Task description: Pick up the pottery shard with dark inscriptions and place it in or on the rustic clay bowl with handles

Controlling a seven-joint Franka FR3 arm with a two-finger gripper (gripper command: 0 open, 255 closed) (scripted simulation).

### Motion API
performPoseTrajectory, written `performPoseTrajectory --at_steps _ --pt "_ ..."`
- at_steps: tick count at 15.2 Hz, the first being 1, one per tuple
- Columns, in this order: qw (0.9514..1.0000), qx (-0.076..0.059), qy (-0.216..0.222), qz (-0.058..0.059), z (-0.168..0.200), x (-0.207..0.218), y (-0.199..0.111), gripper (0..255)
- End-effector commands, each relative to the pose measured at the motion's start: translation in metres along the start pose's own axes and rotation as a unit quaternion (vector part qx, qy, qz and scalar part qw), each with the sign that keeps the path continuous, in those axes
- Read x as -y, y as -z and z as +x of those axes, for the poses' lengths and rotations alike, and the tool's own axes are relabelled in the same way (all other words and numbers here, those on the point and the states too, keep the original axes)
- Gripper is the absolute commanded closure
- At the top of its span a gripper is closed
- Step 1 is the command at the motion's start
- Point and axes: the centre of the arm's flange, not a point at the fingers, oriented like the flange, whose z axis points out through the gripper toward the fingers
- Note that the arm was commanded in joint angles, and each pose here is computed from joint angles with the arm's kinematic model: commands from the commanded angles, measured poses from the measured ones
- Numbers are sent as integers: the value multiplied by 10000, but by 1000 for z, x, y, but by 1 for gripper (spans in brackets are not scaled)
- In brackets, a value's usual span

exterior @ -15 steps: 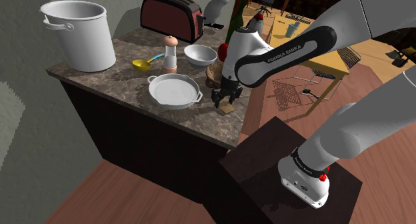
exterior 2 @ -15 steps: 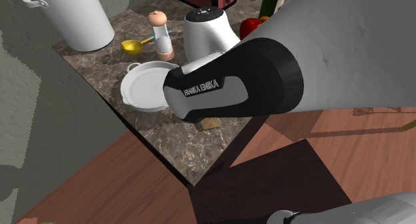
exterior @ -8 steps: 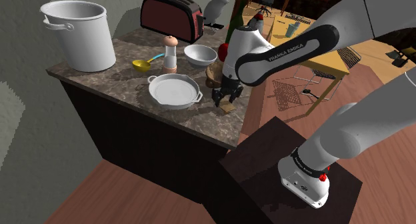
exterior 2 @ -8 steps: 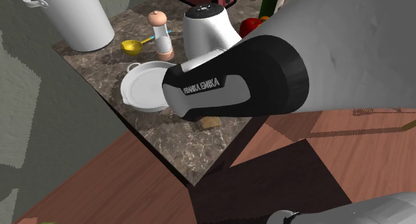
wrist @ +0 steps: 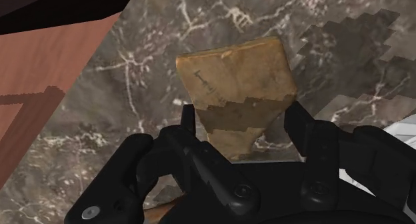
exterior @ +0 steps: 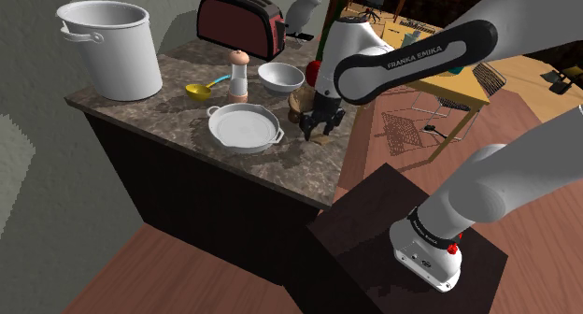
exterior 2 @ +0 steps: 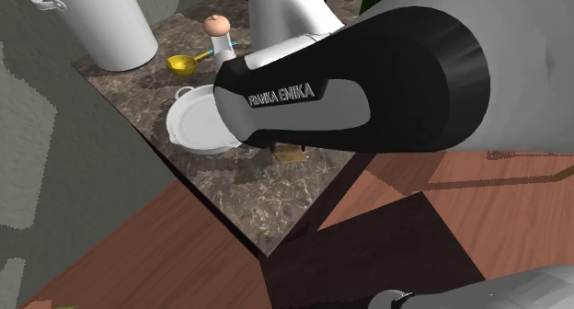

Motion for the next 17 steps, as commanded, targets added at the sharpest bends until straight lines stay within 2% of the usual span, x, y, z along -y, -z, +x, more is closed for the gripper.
performPoseTrajectory --at_steps 1,17 --pt "10000 3 1 -1 -1 0 11 255" --pt "10000 3 1 -1 -2 -2 95 255"
